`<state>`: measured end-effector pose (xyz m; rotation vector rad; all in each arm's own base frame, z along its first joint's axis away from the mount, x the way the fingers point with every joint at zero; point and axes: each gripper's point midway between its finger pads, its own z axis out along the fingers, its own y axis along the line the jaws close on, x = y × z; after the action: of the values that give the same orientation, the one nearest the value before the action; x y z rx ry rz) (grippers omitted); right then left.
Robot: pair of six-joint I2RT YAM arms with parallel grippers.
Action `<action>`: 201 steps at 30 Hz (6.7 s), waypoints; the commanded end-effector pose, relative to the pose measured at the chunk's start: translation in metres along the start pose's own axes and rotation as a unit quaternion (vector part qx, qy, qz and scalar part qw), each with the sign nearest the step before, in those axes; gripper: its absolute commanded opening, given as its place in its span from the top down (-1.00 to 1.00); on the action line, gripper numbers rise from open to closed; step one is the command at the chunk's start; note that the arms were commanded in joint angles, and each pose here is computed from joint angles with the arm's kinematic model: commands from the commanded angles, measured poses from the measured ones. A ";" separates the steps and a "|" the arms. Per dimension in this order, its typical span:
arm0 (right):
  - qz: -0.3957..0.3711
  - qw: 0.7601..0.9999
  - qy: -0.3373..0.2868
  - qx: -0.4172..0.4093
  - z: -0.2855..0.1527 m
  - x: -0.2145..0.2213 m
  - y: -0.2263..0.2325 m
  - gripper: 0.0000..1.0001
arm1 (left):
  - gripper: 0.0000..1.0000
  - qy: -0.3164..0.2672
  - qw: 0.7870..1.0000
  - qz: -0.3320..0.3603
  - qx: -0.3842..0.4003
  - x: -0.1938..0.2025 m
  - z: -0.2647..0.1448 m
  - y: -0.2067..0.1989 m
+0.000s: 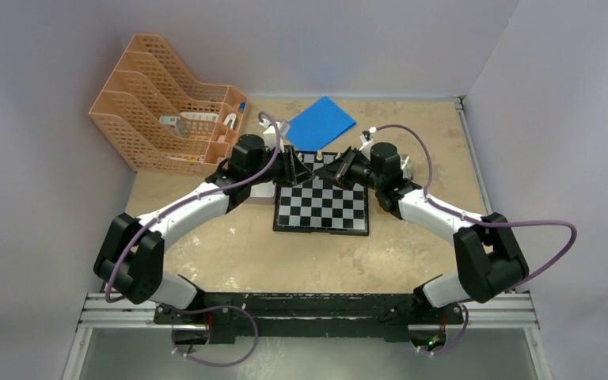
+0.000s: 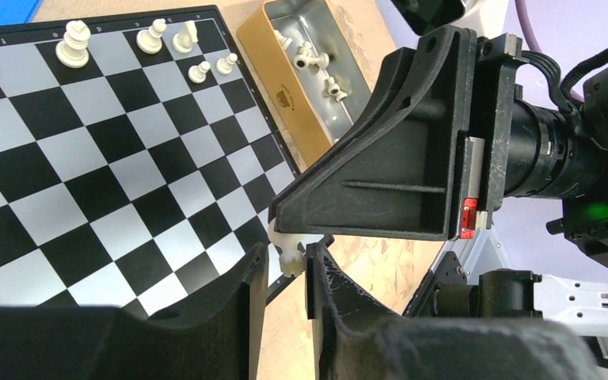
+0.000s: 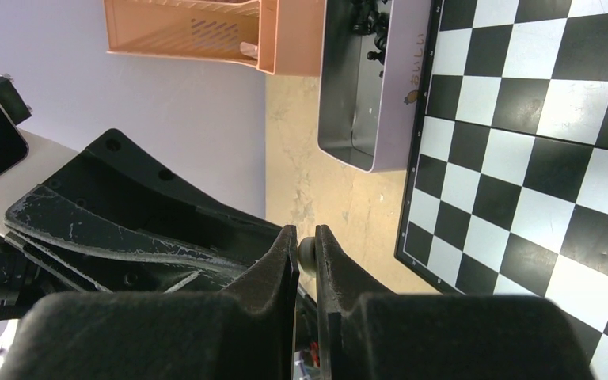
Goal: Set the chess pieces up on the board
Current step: Place the chess piece on the chessboard, then pick up the chess piece from the storage box.
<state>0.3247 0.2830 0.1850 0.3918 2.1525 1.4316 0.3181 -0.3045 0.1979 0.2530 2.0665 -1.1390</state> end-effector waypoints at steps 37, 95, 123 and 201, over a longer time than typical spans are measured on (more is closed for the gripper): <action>-0.136 0.973 -0.124 0.137 -0.056 -0.039 -0.020 -0.97 | 0.90 0.149 0.967 0.105 -0.178 -0.047 0.024 0.086; -0.171 0.962 -0.144 0.157 -0.062 -0.055 -0.011 -0.97 | 0.86 0.188 0.935 0.121 -0.276 -0.058 0.084 0.197; -0.176 0.947 -0.174 0.204 -0.059 -0.071 -0.031 -0.98 | 0.30 0.151 0.951 0.122 -0.242 -0.093 0.074 0.156; 0.019 0.826 -0.310 0.470 -0.106 -0.184 -0.218 0.66 | -0.42 0.109 0.987 0.100 -0.058 0.035 -0.101 0.033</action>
<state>0.4195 0.0243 0.0295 1.1791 2.1486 0.0245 0.2541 -0.2061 0.1712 0.5195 2.3003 -0.8668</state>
